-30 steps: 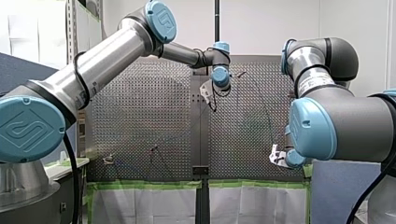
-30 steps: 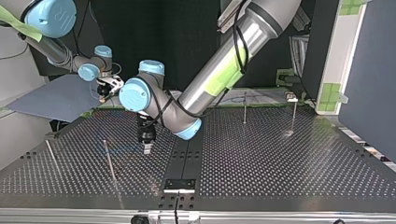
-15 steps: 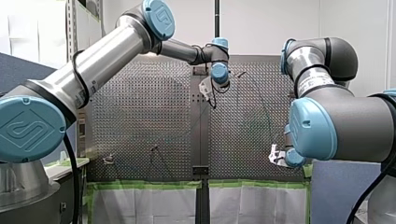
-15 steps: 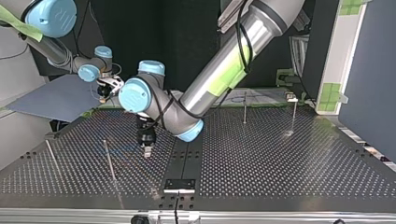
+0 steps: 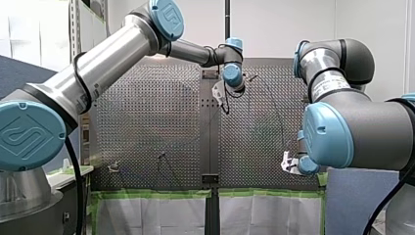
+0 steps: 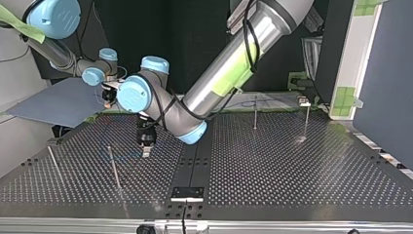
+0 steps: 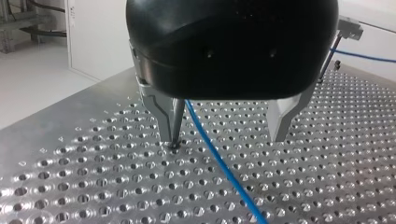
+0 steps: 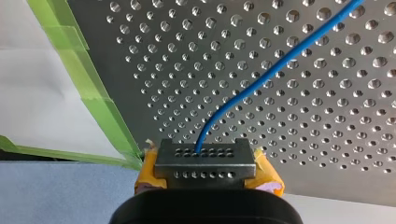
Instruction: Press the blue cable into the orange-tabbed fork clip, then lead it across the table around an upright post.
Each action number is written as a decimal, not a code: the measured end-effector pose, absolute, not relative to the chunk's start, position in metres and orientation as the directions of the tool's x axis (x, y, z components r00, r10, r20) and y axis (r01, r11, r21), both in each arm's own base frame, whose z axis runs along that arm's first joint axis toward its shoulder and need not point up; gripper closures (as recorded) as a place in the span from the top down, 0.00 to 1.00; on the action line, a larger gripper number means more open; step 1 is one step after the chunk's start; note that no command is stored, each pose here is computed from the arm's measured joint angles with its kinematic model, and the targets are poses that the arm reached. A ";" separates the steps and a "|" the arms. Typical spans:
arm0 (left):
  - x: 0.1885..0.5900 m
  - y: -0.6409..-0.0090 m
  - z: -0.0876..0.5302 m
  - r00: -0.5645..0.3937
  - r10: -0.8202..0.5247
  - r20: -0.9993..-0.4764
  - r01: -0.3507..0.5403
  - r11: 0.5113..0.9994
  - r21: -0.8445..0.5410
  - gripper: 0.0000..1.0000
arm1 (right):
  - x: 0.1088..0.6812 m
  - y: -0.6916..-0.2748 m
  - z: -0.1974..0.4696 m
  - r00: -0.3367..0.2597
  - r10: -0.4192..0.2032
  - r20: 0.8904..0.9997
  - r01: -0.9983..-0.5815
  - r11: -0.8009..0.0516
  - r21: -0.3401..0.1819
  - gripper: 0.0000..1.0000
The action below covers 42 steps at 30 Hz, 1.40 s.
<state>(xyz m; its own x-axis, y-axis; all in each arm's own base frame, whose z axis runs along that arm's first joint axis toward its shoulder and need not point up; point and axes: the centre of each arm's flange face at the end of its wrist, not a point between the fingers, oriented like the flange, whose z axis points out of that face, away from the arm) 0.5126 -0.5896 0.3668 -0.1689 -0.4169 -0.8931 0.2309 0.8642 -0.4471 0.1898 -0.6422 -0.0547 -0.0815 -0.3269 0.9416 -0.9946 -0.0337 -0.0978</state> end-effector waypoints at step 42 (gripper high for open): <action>0.426 -0.619 0.417 -0.142 -0.287 -0.947 0.275 0.908 -0.317 0.98 | 0.190 -0.643 -0.052 -0.084 -0.328 0.941 -0.994 -0.033 -0.100 0.00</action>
